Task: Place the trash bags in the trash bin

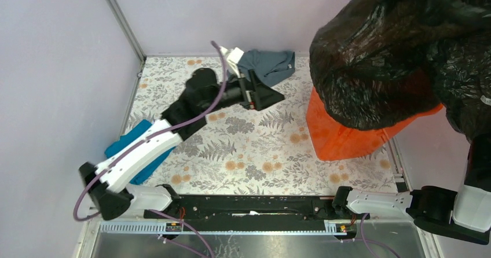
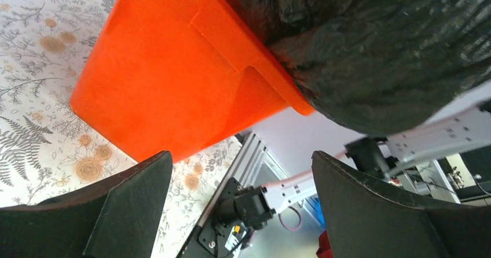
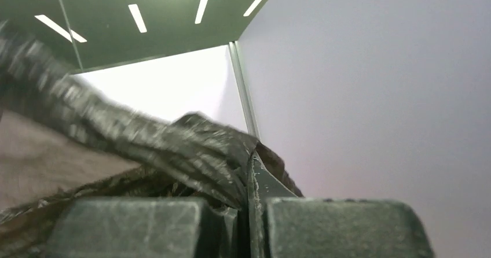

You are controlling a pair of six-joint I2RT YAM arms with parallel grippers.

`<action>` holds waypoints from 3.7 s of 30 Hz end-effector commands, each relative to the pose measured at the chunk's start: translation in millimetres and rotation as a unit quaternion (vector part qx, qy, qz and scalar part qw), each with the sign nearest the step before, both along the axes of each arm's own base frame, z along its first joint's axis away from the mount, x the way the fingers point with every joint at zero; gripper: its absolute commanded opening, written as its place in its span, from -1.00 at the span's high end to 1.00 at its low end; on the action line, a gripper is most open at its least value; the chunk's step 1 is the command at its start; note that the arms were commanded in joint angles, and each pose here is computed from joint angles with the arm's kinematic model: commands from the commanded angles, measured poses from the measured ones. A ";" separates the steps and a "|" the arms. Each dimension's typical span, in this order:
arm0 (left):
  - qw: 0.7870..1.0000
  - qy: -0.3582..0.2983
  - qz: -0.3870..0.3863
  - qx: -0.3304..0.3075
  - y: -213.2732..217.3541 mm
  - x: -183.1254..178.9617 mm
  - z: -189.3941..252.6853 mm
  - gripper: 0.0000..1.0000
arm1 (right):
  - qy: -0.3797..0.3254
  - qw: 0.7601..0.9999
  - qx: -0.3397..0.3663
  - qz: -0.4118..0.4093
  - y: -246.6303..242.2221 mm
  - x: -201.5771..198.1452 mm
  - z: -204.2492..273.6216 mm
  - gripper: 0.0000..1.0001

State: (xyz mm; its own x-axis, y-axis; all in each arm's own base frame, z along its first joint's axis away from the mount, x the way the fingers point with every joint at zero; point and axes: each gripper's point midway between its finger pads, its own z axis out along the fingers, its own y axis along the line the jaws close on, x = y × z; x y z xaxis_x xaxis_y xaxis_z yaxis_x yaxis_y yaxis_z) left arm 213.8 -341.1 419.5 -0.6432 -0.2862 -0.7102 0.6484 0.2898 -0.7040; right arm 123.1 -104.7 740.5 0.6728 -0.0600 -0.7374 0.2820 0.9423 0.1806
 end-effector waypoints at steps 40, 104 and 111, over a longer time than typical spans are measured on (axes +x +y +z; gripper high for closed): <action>0.976 0.095 -0.052 -0.190 -140.5 66.9 36.9 0.62 | 0.024 0.999 -0.010 0.035 47.4 27.4 -22.7 1.00; 0.976 -0.209 0.050 -0.017 127.9 -51.5 97.9 -0.77 | 0.045 0.966 -0.113 0.229 253.6 105.9 -41.1 1.00; 0.973 -0.173 0.146 0.037 94.8 34.2 78.1 -0.25 | 0.046 0.961 -0.097 0.255 259.0 105.0 -47.0 1.00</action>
State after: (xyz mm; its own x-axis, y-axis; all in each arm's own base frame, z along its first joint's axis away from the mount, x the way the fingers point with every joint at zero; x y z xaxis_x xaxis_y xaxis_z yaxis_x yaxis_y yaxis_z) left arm 207.1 -226.9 486.6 -0.3282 -0.3386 -0.8819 0.7593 0.4609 -0.4595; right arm 238.6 170.5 681.7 0.5674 0.0277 -0.8230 -0.1911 0.9766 -0.0989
